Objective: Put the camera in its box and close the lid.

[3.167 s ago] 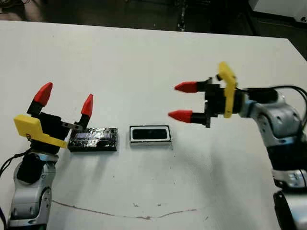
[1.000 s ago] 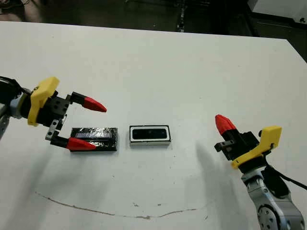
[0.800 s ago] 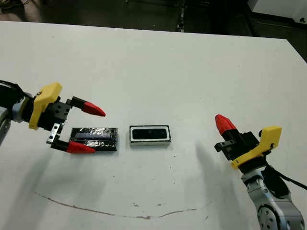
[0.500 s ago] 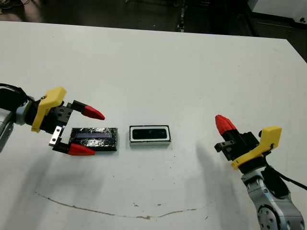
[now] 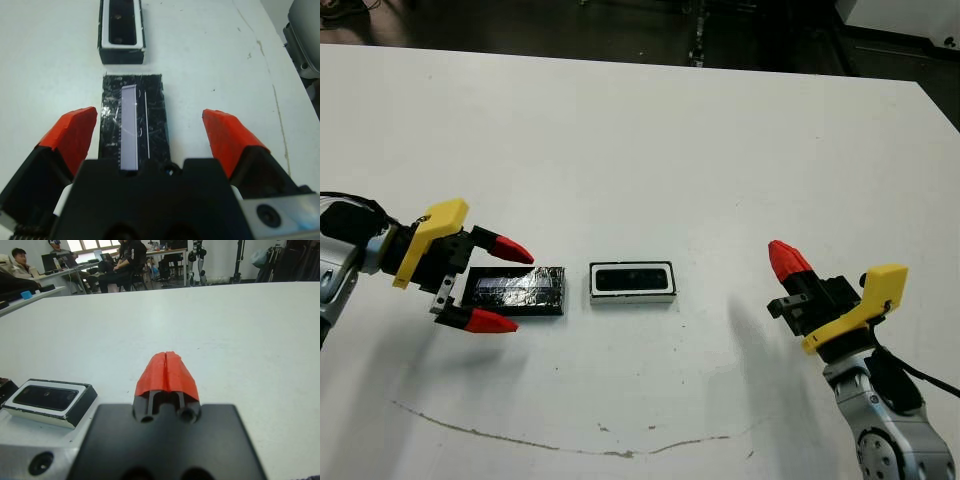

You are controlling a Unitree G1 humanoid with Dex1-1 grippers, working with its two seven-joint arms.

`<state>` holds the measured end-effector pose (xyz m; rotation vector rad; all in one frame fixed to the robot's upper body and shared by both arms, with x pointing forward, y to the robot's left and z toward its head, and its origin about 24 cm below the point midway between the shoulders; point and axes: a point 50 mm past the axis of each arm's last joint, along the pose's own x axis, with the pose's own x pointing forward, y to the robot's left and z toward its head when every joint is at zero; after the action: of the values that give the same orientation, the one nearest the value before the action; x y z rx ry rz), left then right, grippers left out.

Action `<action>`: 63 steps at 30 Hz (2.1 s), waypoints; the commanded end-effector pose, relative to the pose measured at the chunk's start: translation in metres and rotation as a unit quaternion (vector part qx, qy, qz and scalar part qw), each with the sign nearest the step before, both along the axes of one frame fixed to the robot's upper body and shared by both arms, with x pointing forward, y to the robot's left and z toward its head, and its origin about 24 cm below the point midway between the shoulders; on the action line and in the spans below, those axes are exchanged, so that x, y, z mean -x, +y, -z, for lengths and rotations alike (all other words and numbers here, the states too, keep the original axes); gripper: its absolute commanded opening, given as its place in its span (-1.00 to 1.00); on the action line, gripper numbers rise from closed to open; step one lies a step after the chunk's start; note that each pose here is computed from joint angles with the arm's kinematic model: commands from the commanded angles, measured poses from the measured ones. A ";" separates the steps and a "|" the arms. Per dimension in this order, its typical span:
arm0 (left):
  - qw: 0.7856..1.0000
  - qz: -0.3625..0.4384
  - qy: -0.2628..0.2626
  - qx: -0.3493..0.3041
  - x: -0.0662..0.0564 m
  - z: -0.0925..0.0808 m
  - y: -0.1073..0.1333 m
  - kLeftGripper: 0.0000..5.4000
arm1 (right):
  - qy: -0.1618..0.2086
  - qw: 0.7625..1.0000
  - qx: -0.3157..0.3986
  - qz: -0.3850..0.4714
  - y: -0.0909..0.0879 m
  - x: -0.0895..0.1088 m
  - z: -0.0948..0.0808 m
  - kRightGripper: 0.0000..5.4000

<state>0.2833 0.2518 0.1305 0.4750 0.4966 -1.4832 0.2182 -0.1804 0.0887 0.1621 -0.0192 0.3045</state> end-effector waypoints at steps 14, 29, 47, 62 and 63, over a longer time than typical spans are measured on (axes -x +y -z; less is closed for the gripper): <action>0.996 -0.081 0.027 -0.020 0.001 0.003 0.005 0.79 | 0.008 1.000 0.006 0.009 -0.005 0.001 0.004 -1.00; 0.993 -0.100 0.024 -0.049 0.005 0.006 0.003 0.17 | 0.011 1.000 0.002 0.007 -0.004 0.001 0.004 -1.00; 0.956 -0.258 -0.078 0.118 -0.003 -0.015 -0.004 0.17 | 0.012 1.000 0.005 0.009 -0.004 0.001 0.004 -1.00; 0.974 -0.178 -0.036 0.139 -0.016 -0.007 -0.031 0.17 | 0.013 1.000 0.006 0.007 -0.002 0.000 0.003 -1.00; 0.976 -0.168 -0.031 0.138 -0.016 -0.004 -0.033 0.17 | 0.014 1.000 0.005 0.008 -0.002 0.000 0.003 -1.00</action>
<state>0.2986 0.2220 0.1391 0.1951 0.2835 -1.1538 0.2184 -0.1797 0.0869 0.1647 -0.0074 0.2940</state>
